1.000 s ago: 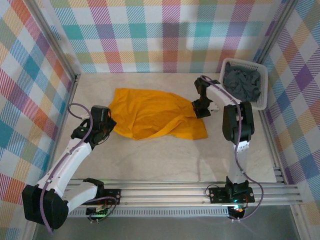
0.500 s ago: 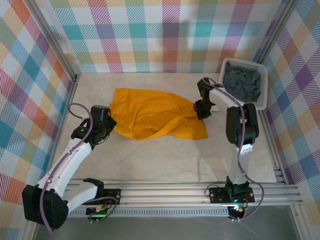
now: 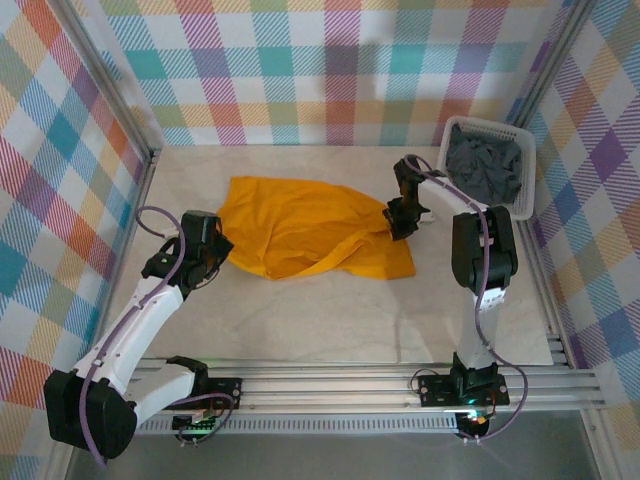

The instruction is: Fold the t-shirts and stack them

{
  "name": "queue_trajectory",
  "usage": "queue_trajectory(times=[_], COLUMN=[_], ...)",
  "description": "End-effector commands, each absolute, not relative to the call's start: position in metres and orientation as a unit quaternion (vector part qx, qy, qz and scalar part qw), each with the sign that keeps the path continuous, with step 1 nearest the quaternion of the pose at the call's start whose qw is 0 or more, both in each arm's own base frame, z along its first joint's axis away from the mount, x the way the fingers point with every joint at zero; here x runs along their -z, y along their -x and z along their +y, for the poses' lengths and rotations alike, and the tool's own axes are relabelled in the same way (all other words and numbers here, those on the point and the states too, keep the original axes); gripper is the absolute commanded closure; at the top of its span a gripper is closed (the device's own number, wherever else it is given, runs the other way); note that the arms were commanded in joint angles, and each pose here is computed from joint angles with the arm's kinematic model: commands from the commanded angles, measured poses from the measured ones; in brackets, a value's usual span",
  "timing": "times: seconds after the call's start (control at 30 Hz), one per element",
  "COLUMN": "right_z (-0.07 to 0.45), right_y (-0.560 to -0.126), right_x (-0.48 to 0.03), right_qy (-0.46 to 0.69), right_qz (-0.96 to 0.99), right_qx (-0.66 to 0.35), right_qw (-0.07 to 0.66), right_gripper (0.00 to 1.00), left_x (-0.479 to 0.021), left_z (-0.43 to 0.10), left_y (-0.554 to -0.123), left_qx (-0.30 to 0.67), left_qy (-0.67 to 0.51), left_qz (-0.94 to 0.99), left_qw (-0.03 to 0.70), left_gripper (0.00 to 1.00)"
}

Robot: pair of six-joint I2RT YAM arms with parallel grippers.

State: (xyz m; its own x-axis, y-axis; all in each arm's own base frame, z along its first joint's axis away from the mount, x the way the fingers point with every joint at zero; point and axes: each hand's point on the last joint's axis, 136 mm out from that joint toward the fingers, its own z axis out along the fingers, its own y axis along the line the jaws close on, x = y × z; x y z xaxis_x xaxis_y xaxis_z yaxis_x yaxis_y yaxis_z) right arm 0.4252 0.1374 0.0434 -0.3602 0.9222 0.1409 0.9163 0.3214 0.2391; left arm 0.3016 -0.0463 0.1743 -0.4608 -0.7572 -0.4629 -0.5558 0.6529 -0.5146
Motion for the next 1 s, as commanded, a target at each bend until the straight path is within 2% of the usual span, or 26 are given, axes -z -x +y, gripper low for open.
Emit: queue_trajectory(times=[0.0, 0.07, 0.2, 0.23, 0.47, 0.7, 0.83, 0.97], right_z=[0.140, 0.138, 0.135, 0.131, 0.084, 0.050, 0.060, 0.094], right_y=[-0.434, -0.438, -0.445, -0.448, -0.478, -0.475, -0.477, -0.485], right_x=[-0.045, -0.044, -0.044, -0.047, -0.063, -0.066, -0.069, -0.088], right_qy=[-0.570, -0.570, -0.569, -0.565, -0.555, -0.591, -0.582, -0.536], right_qz=[0.808, 0.809, 0.810, 0.813, 0.820, 0.795, 0.798, 0.823], right_qx=[-0.147, -0.145, -0.141, -0.135, -0.102, -0.095, -0.126, -0.161], right_qw=[0.009, 0.012, 0.025, 0.038, 0.094, 0.097, 0.093, 0.098], right_gripper=[0.64, 0.69, 0.98, 1.00, 1.00, 1.00, 1.00, 1.00], left_x=[-0.189, -0.188, -0.189, -0.190, -0.195, -0.194, -0.192, -0.198], left_z=[-0.048, -0.048, -0.048, -0.048, -0.056, -0.060, -0.058, -0.055], left_y=[-0.304, -0.304, -0.304, -0.304, -0.320, -0.326, -0.325, -0.331], left_qx=[0.160, 0.158, 0.157, 0.157, 0.170, 0.174, 0.167, 0.148], left_qy=[0.385, 0.384, 0.383, 0.382, 0.379, 0.374, 0.377, 0.375], left_qz=[0.836, 0.837, 0.836, 0.837, 0.835, 0.839, 0.839, 0.843], left_qw=[0.358, 0.357, 0.359, 0.359, 0.361, 0.356, 0.355, 0.355], left_gripper=[1.00, 1.00, 1.00, 1.00, 1.00, 1.00, 1.00, 1.00])
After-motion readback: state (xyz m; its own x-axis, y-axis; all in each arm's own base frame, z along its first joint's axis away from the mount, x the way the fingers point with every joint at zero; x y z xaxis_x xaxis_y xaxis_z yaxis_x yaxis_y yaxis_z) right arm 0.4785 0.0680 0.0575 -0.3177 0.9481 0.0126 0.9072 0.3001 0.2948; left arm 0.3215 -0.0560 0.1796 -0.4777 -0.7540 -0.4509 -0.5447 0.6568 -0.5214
